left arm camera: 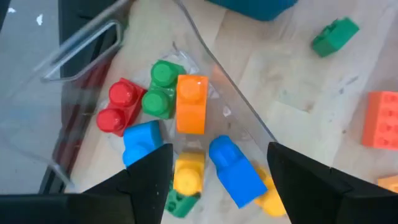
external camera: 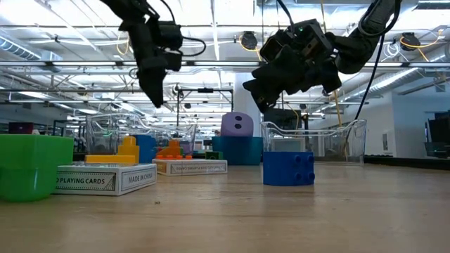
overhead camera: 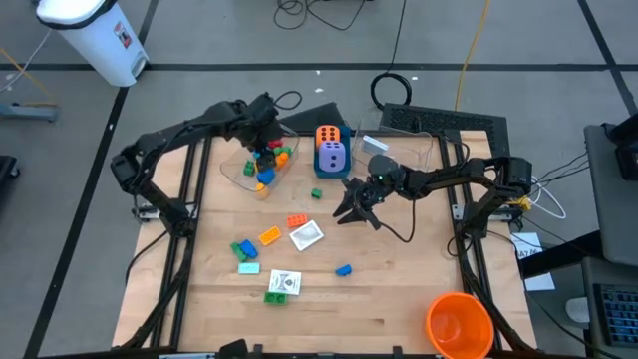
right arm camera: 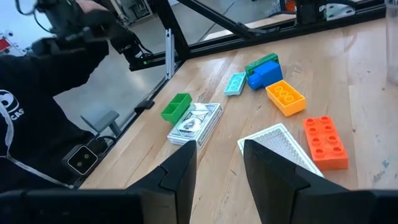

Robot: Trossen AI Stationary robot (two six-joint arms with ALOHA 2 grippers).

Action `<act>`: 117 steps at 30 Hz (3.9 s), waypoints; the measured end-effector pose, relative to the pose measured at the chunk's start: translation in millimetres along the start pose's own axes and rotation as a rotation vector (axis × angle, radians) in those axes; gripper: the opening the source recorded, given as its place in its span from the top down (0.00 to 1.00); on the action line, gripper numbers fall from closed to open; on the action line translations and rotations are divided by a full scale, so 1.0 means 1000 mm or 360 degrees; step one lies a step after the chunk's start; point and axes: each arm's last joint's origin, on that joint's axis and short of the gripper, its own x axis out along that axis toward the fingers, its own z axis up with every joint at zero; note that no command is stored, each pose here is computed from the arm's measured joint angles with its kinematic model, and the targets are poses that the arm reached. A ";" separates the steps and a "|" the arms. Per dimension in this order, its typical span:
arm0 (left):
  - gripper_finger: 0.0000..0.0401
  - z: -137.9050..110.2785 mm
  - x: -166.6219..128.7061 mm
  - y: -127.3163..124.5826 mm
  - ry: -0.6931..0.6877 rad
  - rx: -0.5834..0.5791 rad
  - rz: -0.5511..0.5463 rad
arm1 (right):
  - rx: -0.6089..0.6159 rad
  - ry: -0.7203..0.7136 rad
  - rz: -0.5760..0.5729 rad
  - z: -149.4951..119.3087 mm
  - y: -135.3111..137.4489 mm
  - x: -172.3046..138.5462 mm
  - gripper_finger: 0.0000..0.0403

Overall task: Pick & Place Toys
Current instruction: Put the green game piece into the left transparent bin

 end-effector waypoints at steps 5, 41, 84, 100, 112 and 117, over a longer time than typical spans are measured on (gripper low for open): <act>0.33 -0.005 -0.019 -0.007 -0.0001 -0.0001 -0.0020 | 0.0012 0.0010 -0.0002 -0.001 0.000 0.000 0.68; 0.33 -0.118 0.007 -0.150 -0.1346 0.0120 -0.0286 | -0.0270 0.0088 -0.0930 -0.029 0.015 0.030 0.68; 0.33 -0.094 0.027 -0.171 -0.1567 0.0272 -0.0169 | -0.0182 0.0131 -0.1432 -0.056 -0.060 0.066 0.29; 0.33 -0.094 0.027 -0.171 -0.1566 0.0271 -0.0169 | -0.0117 0.0154 -0.1449 -0.058 -0.064 0.062 0.70; 0.33 -0.093 0.027 -0.171 -0.1576 0.0230 -0.0191 | -0.0249 0.0166 -0.1435 -0.051 -0.058 0.064 0.77; 0.33 -0.091 0.024 -0.170 -0.1622 0.0167 -0.0220 | -0.0481 0.0170 -0.1359 -0.033 -0.036 0.070 0.77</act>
